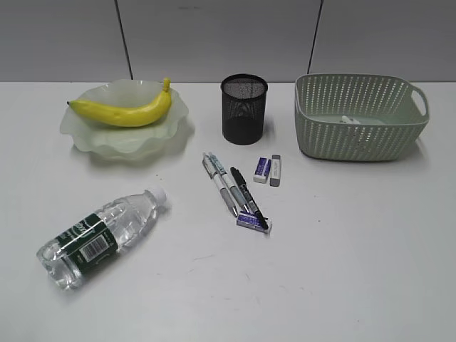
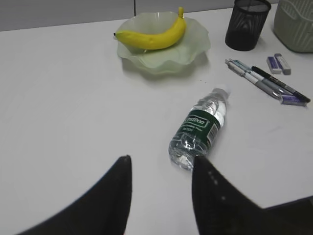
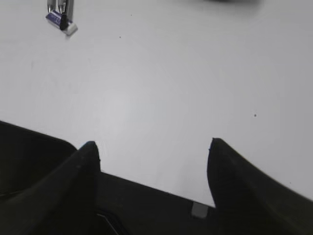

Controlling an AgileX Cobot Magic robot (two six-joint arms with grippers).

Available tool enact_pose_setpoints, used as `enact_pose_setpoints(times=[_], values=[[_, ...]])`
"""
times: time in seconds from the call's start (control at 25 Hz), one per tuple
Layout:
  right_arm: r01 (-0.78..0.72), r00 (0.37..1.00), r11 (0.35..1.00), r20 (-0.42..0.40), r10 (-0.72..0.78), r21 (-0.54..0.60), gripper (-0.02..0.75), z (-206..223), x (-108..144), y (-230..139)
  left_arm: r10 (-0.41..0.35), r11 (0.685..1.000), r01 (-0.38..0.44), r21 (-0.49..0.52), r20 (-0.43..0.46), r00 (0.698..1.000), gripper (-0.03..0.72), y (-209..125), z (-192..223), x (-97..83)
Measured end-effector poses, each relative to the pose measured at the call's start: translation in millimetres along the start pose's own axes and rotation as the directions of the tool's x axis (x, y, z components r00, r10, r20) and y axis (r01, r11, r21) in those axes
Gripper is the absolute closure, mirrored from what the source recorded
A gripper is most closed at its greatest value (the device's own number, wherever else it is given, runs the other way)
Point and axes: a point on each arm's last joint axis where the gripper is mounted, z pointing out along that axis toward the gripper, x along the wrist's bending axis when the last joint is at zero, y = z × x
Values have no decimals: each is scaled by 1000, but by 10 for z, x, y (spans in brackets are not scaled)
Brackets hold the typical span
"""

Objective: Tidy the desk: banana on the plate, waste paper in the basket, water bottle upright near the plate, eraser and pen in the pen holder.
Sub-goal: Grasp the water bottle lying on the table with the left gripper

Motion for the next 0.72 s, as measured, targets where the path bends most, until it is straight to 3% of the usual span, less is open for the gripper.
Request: enact_pose_setpoints(times=[0.24, 0.44, 0.56, 0.72], values=[[14, 1000, 989, 23, -11, -148, 200, -197, 24, -128, 38, 999, -42, 29, 135, 990, 379, 421, 453, -177], [14, 1000, 988, 25, -11, -155, 206, -201, 24, -147, 59, 979, -97, 181, 207, 977, 365, 608, 1220, -290], [14, 1000, 988, 25, -11, -156, 213, -201, 24, -147, 65, 922, -150, 357, 239, 969, 303, 566, 1797, -341], [14, 1000, 988, 26, -10, -156, 220, -201, 24, -147, 65, 842, -204, 500, 281, 957, 204, 525, 2393, -468]])
